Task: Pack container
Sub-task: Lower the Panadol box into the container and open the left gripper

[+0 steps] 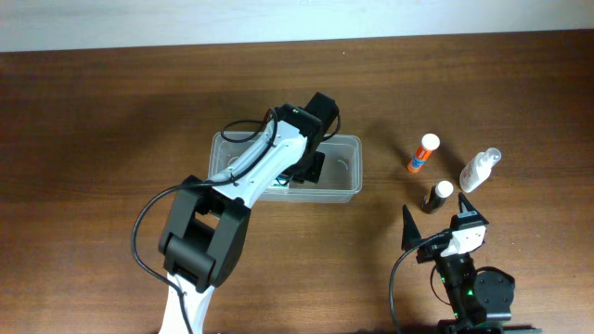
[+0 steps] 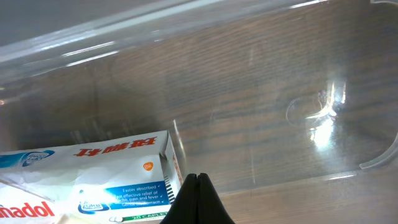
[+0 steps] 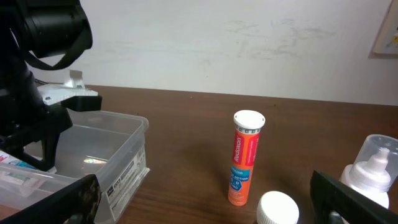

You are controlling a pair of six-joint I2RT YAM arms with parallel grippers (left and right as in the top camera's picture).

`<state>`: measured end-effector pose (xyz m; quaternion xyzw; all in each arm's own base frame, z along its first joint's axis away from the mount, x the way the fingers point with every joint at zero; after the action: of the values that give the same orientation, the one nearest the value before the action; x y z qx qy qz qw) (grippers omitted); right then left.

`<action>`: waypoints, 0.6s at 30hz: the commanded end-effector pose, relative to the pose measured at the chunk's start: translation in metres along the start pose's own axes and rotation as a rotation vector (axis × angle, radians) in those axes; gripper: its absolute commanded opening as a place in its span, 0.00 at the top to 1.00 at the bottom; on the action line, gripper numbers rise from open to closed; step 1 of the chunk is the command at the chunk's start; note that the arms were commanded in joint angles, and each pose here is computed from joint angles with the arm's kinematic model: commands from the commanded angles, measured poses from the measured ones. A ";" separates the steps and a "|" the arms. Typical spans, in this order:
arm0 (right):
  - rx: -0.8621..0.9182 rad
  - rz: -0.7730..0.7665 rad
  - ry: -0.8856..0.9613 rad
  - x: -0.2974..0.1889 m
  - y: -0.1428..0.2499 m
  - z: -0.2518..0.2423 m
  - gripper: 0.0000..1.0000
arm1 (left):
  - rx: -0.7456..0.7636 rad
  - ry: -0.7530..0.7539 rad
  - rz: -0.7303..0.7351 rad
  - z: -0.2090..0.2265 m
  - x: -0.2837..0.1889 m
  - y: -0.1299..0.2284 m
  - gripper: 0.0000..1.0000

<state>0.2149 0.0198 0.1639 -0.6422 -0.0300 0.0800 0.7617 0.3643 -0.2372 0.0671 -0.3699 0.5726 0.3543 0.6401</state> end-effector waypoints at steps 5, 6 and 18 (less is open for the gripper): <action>0.003 0.001 0.013 0.000 0.002 -0.003 0.02 | -0.014 -0.004 0.050 0.001 0.020 0.005 1.00; 0.003 0.001 0.013 0.000 0.002 -0.003 0.02 | -0.014 -0.006 0.053 0.001 0.021 0.006 1.00; 0.003 0.001 0.013 0.000 0.002 -0.003 0.02 | -0.058 -0.174 0.111 0.025 0.019 0.020 1.00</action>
<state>0.2149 0.0198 0.1639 -0.6422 -0.0300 0.0800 0.7617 0.3656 -0.2216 0.0654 -0.3508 0.5406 0.3900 0.6577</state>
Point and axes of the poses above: each gripper's point midway between its finger pads, its own x axis out along the fingers, its own z axis along the line the jaws close on, y = z × x, the point moved 3 cm from there along -x, back along the fingers, and after that the axes turned 10 degrees about x, right-handed, at the moved point
